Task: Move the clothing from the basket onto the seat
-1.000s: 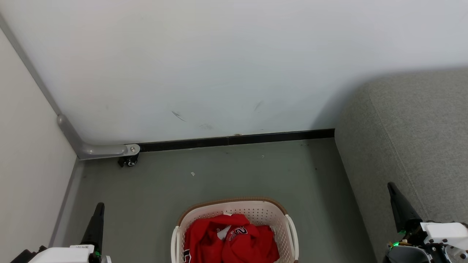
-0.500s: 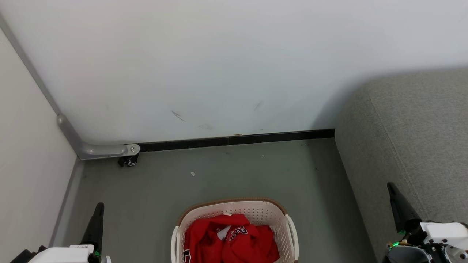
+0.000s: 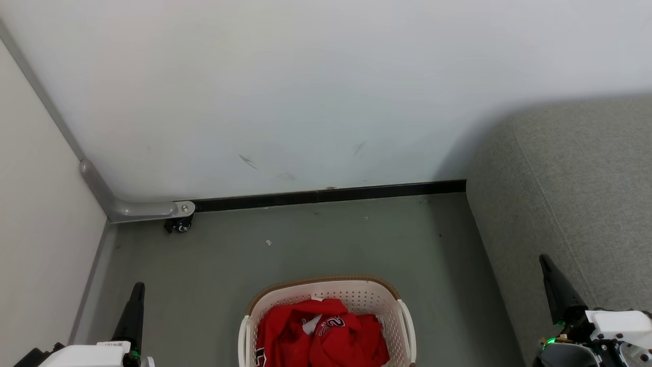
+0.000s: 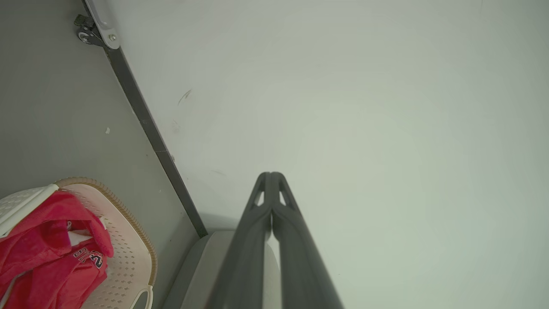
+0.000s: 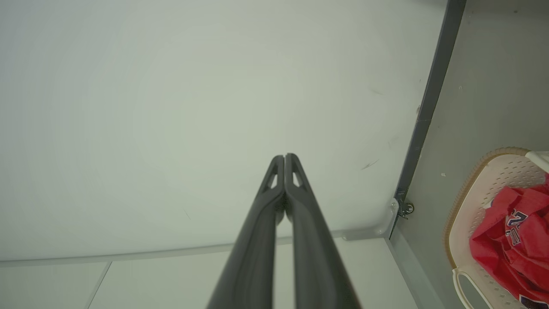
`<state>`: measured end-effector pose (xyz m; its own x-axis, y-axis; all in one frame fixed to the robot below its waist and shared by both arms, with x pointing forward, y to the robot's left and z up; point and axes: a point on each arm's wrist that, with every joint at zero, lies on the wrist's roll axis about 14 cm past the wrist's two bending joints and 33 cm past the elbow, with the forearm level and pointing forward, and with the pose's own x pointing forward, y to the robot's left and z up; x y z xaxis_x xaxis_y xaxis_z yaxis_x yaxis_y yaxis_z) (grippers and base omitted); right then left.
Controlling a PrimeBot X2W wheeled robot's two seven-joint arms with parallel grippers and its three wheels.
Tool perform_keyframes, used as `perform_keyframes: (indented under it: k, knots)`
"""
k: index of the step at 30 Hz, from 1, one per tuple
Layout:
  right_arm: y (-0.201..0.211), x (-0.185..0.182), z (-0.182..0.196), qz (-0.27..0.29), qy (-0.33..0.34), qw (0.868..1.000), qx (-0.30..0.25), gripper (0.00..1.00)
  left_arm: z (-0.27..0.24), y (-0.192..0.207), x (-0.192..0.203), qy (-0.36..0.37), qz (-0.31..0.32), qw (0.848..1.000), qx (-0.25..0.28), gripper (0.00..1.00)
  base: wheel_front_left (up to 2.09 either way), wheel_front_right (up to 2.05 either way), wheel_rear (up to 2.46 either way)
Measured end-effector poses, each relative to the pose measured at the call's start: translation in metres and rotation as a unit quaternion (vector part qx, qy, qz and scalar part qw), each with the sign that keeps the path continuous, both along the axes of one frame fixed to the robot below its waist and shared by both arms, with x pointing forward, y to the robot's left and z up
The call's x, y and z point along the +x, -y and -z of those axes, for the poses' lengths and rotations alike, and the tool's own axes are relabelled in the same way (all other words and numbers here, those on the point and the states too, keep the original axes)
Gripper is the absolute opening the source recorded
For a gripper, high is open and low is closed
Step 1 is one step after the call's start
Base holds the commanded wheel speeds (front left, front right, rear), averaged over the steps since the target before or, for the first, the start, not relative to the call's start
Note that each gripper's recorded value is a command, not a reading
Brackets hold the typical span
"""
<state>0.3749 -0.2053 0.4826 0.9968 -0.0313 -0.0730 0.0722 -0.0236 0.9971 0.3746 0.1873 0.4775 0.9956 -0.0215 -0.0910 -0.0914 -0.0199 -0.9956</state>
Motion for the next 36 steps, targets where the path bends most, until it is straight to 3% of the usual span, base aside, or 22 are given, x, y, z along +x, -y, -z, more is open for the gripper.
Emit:
perform_keyframes:
  k: [10, 11, 18, 26, 36]
  knots:
    - [0.000, 0.000, 0.000, 0.000, 0.000, 1.000, 0.000, 0.00, 0.000, 0.000, 0.000, 0.000, 0.000, 1.000, 0.000, 0.00, 0.00, 0.00, 0.00]
    - [0.000, 0.000, 0.000, 0.000, -0.001, 1.000, 0.000, 1.00, 0.000, 0.000, 0.000, 0.000, 0.000, 1.000, 0.000, 1.00, 0.00, 0.00, 0.00]
    - [-0.010, -0.025, 0.043, 0.001, -0.065, 0.998, 0.019, 1.00, 0.037, 0.013, -0.021, -0.058, 0.003, 0.998, -0.020, 1.00, 0.00, 0.00, 0.00]
    - [-0.014, -0.025, 0.042, -0.003, -0.063, 0.998, 0.000, 1.00, 0.035, 0.016, -0.020, -0.054, 0.006, 0.999, 0.001, 1.00, 0.00, 0.00, 0.00]
    - [-0.020, -0.023, 0.036, -0.015, -0.057, 0.996, -0.061, 1.00, 0.028, 0.022, -0.018, -0.043, 0.018, 0.997, 0.059, 1.00, 0.00, 0.00, 0.00]
